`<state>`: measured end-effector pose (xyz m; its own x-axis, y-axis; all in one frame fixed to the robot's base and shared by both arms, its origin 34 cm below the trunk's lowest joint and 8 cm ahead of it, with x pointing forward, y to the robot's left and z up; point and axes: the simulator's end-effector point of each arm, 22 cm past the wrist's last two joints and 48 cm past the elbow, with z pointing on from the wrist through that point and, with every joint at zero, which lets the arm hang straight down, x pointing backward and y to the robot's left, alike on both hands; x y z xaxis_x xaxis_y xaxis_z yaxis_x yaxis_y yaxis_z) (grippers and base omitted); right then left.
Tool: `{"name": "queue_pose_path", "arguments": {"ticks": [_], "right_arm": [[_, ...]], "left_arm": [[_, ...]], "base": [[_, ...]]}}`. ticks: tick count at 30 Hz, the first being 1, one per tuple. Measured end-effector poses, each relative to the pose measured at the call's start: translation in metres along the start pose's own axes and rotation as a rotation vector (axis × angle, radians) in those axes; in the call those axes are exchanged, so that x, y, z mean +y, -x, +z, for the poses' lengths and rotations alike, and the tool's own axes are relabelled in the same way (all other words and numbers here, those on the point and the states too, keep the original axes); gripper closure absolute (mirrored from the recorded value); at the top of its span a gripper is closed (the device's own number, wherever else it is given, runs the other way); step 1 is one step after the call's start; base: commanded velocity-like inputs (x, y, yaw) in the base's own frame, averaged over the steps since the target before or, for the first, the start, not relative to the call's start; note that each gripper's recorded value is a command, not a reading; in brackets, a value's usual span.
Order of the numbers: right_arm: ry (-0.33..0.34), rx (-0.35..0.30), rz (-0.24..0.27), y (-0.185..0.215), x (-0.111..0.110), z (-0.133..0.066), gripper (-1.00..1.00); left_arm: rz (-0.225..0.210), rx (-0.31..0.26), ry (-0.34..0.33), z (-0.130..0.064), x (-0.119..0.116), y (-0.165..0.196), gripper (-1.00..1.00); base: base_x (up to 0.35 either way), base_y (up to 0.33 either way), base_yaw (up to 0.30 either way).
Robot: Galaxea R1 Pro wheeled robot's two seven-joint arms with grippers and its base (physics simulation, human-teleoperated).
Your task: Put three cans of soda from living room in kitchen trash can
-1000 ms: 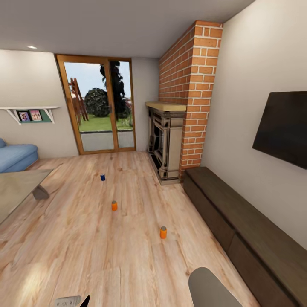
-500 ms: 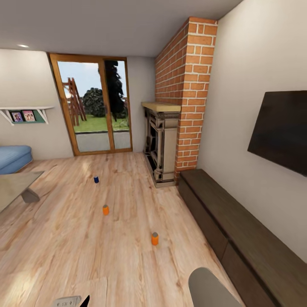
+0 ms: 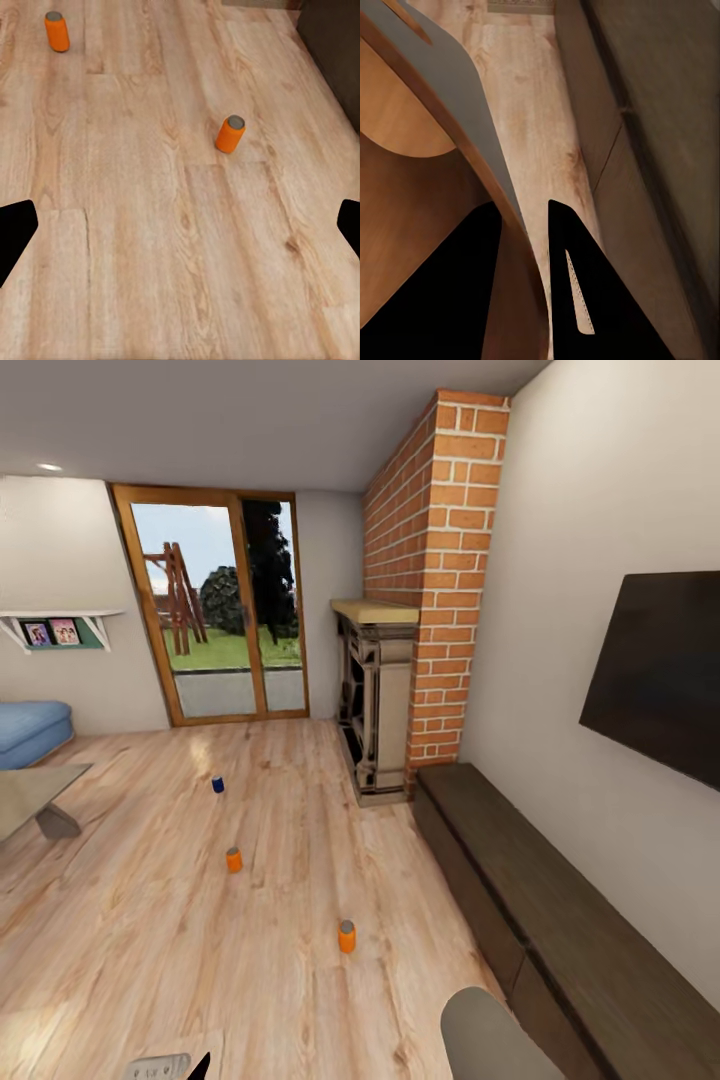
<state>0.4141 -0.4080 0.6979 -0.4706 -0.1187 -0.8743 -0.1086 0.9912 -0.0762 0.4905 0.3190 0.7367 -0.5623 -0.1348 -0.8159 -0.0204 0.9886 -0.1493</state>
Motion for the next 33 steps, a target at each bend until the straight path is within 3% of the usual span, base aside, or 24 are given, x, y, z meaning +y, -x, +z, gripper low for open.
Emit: {"name": "queue_pose_path", "arguments": {"ticks": [16, 33], "right_arm": [[0.001, 0.001, 0.000, -0.0004, 0.0005, -0.0001, 1.00], [0.001, 0.001, 0.001, -0.0007, 0.0005, -0.0002, 1.00]], "left_arm": [[-0.002, -0.003, 0.002, -0.0003, 0.0006, 0.0003, -1.00], [-0.002, -0.003, 0.002, -0.0002, 0.0005, 0.0005, -1.00]], "base": [[0.079, -0.069, 0.018], [0.297, 0.000, 0.000]]}}
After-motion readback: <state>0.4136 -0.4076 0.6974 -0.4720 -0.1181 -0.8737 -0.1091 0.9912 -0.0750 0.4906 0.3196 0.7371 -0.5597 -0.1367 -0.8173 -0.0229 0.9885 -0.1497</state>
